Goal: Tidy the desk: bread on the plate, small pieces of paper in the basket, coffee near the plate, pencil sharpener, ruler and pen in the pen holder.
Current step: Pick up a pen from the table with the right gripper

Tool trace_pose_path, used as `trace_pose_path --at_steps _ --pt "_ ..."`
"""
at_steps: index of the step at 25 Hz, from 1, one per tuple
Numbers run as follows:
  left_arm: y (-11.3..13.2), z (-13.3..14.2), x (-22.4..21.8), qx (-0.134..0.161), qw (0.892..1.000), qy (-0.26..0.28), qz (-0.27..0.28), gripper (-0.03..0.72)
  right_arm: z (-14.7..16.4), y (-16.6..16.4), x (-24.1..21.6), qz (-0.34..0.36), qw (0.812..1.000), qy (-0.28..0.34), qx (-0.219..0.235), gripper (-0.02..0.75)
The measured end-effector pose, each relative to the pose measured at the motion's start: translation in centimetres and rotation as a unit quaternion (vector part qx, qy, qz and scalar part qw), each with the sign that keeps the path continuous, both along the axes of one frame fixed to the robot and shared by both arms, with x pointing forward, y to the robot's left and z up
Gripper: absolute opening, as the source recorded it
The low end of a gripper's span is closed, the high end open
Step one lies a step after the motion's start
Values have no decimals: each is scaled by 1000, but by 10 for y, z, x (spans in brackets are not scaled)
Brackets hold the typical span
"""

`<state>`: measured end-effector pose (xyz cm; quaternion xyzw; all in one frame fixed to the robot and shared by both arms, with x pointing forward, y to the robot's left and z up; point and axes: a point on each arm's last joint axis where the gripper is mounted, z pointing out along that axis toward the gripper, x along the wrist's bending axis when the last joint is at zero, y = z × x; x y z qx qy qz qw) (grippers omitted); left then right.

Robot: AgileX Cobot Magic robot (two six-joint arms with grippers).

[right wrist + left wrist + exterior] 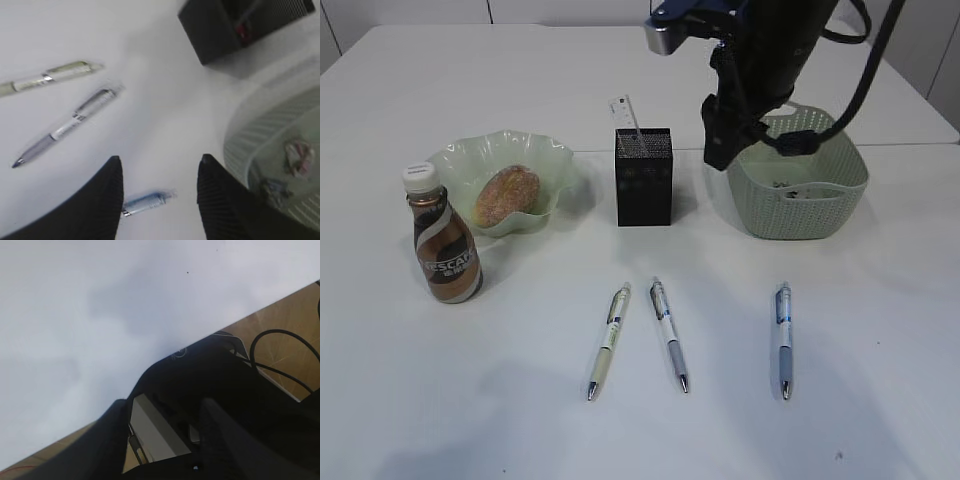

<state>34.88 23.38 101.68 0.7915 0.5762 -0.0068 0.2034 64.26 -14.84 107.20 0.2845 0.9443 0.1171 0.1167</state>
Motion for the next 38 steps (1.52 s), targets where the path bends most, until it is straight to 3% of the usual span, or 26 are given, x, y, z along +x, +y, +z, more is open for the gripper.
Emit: trace_pose_path --at_steps 5,6,9,10,12,22,32,38 --pt "0 0 0 1 1000 3 -1 328 0 -3 1 -111 994 11 15 388" --pt "0 0 0 1 1000 3 -1 328 0 -3 1 -188 981 22 38 388" --pt "0 0 0 1 1000 3 -1 328 0 -5 1 -305 949 34 68 388" --pt "0 0 0 1 1000 3 -1 328 0 -5 1 -305 949 34 68 388" --pt "0 0 0 1 1000 3 -1 328 0 -5 2 -355 930 38 82 388" --pt "0 0 0 1 1000 3 -1 328 14 -12 -17 -382 919 38 92 387" --pt "0 0 0 1 1000 3 -1 328 16 -30 -62 -387 918 57 69 387" --pt "0 0 0 1 1000 3 -1 328 -15 -40 -88 -405 908 102 25 387"
